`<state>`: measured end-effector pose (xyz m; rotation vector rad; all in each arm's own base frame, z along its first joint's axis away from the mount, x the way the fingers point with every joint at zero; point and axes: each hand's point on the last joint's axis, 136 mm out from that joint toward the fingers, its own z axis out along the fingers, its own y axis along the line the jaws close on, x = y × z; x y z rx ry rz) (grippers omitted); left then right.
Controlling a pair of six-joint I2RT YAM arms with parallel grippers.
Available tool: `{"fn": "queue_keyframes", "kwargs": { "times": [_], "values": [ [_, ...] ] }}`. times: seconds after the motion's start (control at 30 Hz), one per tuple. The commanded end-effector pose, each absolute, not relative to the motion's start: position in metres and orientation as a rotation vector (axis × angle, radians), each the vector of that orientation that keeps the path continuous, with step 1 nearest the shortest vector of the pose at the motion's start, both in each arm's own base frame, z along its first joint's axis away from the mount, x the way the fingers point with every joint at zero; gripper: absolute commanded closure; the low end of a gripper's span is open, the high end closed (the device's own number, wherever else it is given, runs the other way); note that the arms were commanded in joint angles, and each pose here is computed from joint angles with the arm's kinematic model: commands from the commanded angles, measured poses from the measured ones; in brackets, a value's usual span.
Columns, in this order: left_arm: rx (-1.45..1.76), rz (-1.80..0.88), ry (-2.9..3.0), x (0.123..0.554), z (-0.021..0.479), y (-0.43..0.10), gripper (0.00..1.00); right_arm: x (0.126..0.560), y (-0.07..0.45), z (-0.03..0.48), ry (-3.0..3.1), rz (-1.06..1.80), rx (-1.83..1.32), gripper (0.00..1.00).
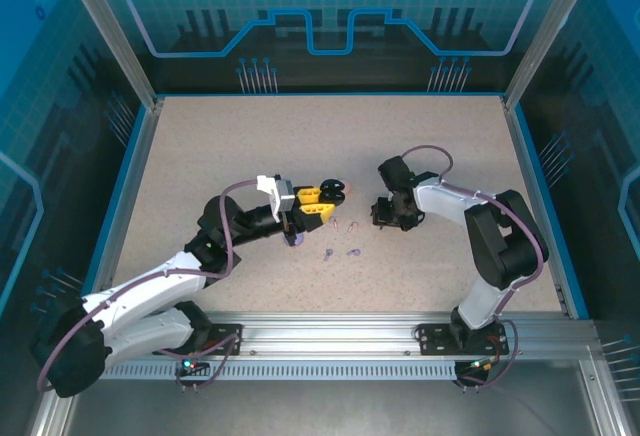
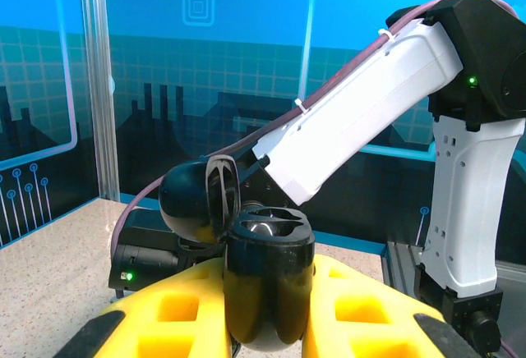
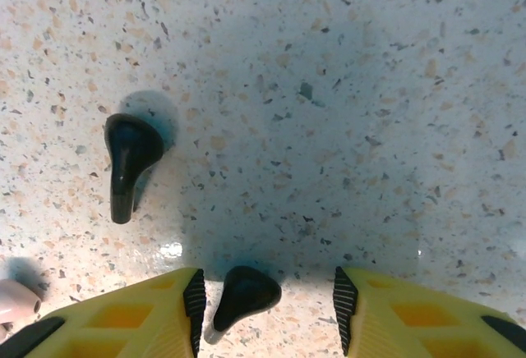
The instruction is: Insert the wireless bluetooth earbuds into the charging case
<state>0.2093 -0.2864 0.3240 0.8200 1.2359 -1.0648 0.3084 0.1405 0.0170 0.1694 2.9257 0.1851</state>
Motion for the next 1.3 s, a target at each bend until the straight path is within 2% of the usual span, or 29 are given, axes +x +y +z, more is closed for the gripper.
{"fn": "queue_keyframes", "kwargs": {
  "times": [0.0,0.33,0.6,1.27],
  "values": [
    [0.824,-1.044,1.210,0.206,0.328,-0.285,0.94,0.302,0.139,0.021,2.939,0.149,0.139,0.53],
    [0.823,-1.047,1.213,0.207,0.328,-0.286,0.94,0.297,0.136,0.025,2.944,0.138,0.119,0.59],
    [0.824,-1.046,1.212,0.208,0.328,-0.286,0.93,0.304,0.140,0.042,2.923,0.174,0.086,0.59],
    [0.823,-1.042,1.210,0.206,0.329,-0.285,0.93,0.307,0.149,0.016,3.011,0.175,0.078,0.66]
  ]
}}
